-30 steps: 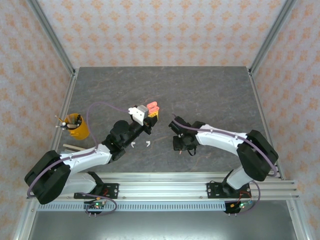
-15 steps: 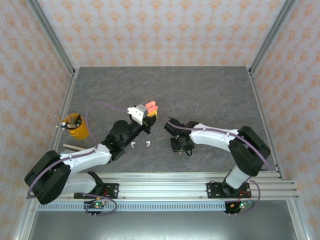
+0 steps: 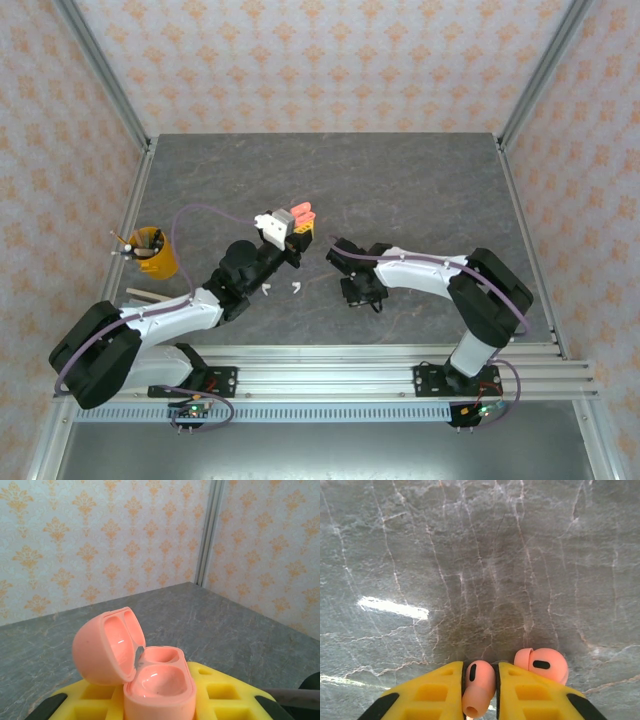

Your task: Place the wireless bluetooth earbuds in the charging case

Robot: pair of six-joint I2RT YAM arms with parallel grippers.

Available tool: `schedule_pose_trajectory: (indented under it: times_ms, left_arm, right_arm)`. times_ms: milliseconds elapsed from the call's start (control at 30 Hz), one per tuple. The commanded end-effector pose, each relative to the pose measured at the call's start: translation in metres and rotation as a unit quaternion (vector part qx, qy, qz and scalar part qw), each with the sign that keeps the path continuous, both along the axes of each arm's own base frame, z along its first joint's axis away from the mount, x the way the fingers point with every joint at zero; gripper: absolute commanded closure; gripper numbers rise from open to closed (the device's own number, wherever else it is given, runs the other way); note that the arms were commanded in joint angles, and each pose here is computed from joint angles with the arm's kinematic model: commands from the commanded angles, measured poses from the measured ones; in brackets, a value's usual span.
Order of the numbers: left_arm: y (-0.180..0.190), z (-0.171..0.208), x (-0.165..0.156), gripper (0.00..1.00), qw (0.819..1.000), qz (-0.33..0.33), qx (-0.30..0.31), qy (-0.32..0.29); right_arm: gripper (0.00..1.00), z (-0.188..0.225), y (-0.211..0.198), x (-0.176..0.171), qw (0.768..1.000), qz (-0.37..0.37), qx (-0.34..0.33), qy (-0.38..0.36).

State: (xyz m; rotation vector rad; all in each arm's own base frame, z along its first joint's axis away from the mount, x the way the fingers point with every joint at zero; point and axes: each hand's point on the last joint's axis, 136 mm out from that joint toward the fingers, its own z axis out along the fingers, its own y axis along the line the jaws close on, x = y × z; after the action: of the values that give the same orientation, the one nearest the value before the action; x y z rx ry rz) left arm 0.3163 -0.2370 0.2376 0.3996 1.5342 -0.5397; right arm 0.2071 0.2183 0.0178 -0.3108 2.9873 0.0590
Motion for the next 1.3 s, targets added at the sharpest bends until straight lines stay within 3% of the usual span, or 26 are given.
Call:
schedule_pose_trajectory:
  times_ms: [0,433,800,1267]
  left_arm:
    - [0.008,0.008,0.001,1.0,1.0,0.012,-0.003,-0.018]
    - [0.006,0.009,0.002,1.0,1.0,0.01,-0.004,-0.017]
    - [0.007,0.014,0.0,1.0,1.0,0.009,-0.008,-0.014]
    - [0.01,0.017,-0.002,1.0,1.0,0.011,-0.005,-0.017]
  right_arm:
    - [0.81,0.008,-0.001,0.003,1.0,0.001,-0.009,-0.013]
    - [0.84,0.053,0.008,0.019,0.995,-0.014,0.051,-0.083]
    - [0.84,0.042,0.055,0.069,0.989,-0.004,0.112,-0.095]
    - [0.83,0.023,0.045,0.078,0.991,-0.018,0.116,-0.067]
